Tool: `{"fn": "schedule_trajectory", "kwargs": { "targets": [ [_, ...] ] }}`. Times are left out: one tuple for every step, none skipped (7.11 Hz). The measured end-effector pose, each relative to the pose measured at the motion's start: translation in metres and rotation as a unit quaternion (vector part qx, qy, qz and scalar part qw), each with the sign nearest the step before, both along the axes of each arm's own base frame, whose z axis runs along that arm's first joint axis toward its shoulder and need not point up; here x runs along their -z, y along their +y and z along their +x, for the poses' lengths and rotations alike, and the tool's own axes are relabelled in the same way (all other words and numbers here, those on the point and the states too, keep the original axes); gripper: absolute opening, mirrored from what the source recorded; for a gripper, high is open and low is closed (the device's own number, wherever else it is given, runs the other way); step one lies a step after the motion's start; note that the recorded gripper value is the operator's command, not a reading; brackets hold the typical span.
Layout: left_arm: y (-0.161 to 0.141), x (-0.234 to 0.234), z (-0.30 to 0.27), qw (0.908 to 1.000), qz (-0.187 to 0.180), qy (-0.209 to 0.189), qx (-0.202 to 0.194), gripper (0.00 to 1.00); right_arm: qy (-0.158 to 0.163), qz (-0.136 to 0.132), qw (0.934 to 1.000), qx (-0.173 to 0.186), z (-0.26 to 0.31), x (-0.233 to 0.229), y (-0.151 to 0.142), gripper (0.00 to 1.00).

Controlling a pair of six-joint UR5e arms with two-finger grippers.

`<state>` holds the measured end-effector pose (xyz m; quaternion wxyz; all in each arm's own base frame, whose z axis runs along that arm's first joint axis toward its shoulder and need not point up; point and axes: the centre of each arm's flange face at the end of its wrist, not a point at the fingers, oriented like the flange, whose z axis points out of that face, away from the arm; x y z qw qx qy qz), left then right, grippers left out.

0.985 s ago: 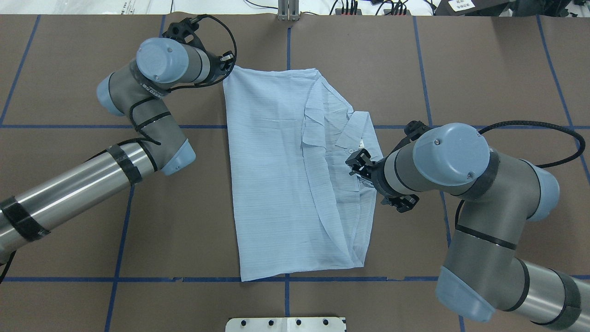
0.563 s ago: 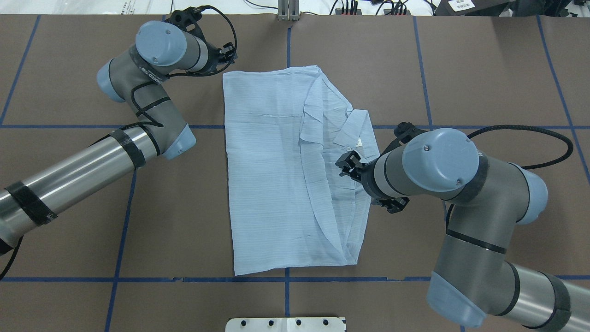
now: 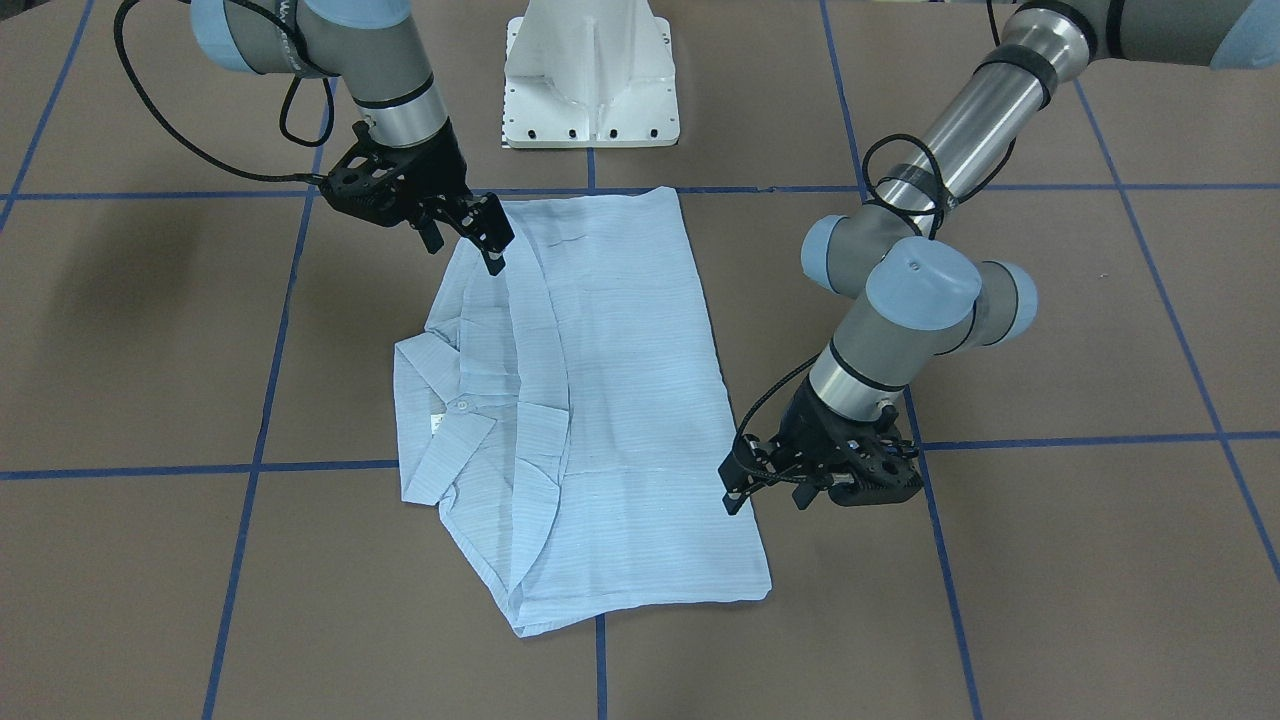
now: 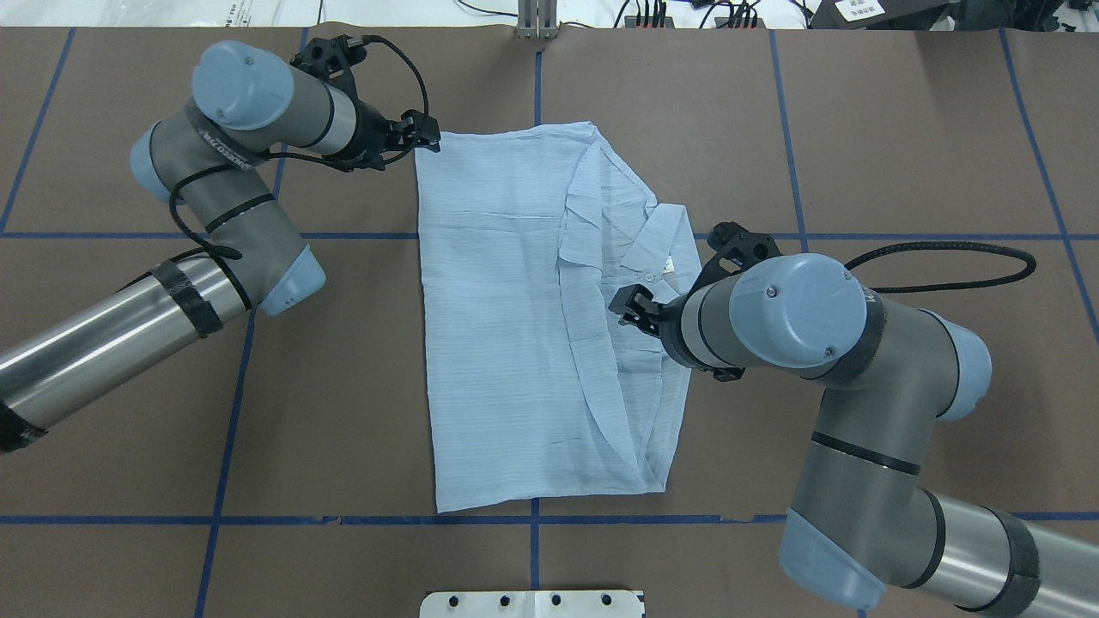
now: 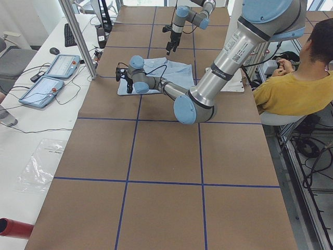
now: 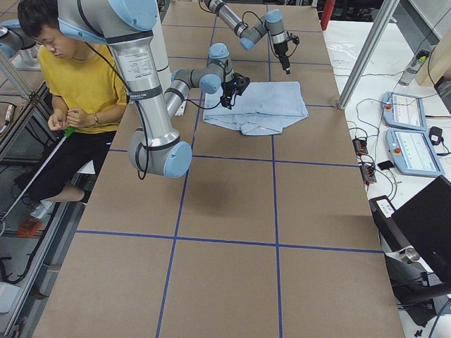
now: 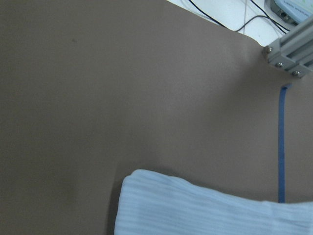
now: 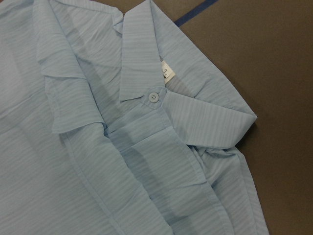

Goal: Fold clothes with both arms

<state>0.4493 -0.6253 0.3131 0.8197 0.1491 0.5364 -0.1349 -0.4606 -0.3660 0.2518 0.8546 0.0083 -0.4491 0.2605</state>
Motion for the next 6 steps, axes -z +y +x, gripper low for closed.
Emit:
{"fn": "schedule_trajectory", "kwargs": {
  "targets": [
    [0.019,-0.006,-0.023,0.9999,0.013,-0.002,-0.006,0.98,0.023,0.045,0.9978,0.043,-0.001,-0.005,0.003,1.00],
    [0.044,-0.005,-0.047,0.9993,0.032,-0.006,-0.020,0.99,0.051,0.089,0.9898,0.099,-0.009,-0.009,0.014,1.00],
    [0.062,-0.002,-0.062,0.9977,0.053,-0.015,-0.041,0.99,0.079,0.132,0.9750,0.160,-0.021,-0.011,0.031,1.00],
    [0.069,-0.005,-0.067,0.9963,0.064,-0.025,-0.052,0.99,0.110,0.176,0.9522,0.224,-0.032,-0.015,0.049,1.00],
    [0.072,-0.012,-0.069,0.9958,0.065,-0.032,-0.056,0.99,0.142,0.213,0.9251,0.280,-0.042,-0.016,0.063,1.00],
    [0.074,-0.020,-0.069,0.9959,0.060,-0.037,-0.057,0.99,0.165,0.243,0.8996,0.323,-0.051,-0.010,0.069,1.00]
  ]
}}
